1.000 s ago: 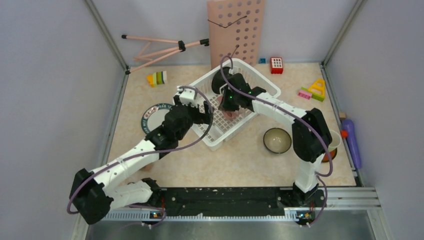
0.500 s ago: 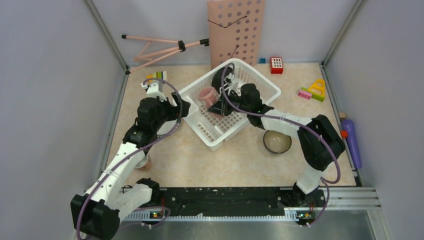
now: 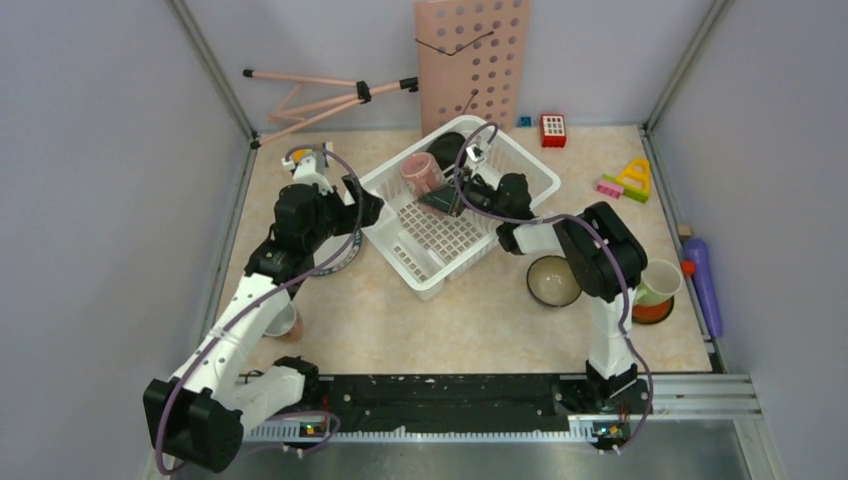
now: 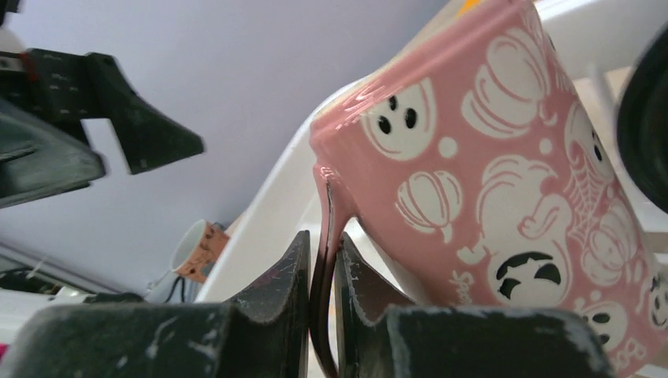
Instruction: Load the mixed dishes into the dish rack
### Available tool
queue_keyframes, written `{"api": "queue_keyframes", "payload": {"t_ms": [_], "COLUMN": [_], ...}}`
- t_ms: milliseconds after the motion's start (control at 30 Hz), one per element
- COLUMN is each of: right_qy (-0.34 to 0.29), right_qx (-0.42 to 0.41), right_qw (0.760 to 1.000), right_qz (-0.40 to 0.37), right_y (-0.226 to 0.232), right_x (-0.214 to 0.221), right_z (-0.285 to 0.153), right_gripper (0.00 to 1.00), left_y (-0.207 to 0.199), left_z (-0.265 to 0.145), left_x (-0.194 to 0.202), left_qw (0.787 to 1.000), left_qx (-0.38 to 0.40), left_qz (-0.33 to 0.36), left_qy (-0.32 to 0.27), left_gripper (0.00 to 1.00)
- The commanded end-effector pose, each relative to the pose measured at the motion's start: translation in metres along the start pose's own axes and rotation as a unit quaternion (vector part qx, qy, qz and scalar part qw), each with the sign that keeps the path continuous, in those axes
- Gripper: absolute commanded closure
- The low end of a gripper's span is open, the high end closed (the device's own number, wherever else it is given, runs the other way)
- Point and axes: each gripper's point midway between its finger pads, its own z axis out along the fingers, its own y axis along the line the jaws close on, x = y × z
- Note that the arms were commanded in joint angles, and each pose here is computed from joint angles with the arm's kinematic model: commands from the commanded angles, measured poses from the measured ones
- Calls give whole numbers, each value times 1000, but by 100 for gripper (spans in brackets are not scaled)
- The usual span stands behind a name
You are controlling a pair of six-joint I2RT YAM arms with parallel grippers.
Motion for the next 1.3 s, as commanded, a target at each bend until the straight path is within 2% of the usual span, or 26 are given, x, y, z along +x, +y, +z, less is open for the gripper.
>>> {"api": "queue_keyframes", "payload": {"t_ms": [0, 133, 233, 367, 500, 767, 833, 900, 1000, 1100, 1267], "right_qy": [-62, -37, -19, 0, 6, 28, 31, 32, 38, 38, 41], "right_qx": [-104, -85, -58, -28, -51, -66, -69, -70, -72, -77, -76], "right_qw": [990, 994, 997, 999, 999, 996, 995, 994, 993, 992, 991], "right_qz": [-78, -54, -36, -25, -15, -55, -62, -72, -86, -94, -106], "right_y": [49, 36, 25, 17, 25, 37, 40, 43, 47, 52, 55], "right_x": [-44, -31, -22, -11, -6, -1, 0, 0, 3, 2, 3], "right_z": [15, 23, 25, 25, 21, 12, 10, 9, 10, 12, 12], "right_gripper": [100, 100, 100, 100, 100, 100, 100, 100, 100, 100, 100], "left_y": [2, 10, 18, 10, -8, -46, -45, -34, -28, -31, -17], "left_z": [1, 6, 16, 30, 42, 73, 81, 87, 93, 96, 98], "left_x": [-15, -15, -8, -9, -23, -40, -37, -31, -21, -14, -6], "left_qw": [1000, 999, 999, 999, 999, 986, 980, 972, 961, 954, 949], "left_qx": [-11, -28, -44, -24, 8, 34, 16, -34, -71, -69, -118], "left_qz": [-11, -11, -18, -22, -21, -129, -162, -185, -194, -204, -194], "left_qy": [-15, -16, 5, 18, 23, 99, 119, 142, 182, 209, 219], "left_gripper": [4, 4, 3, 3, 2, 2, 2, 2, 2, 2, 2]}}
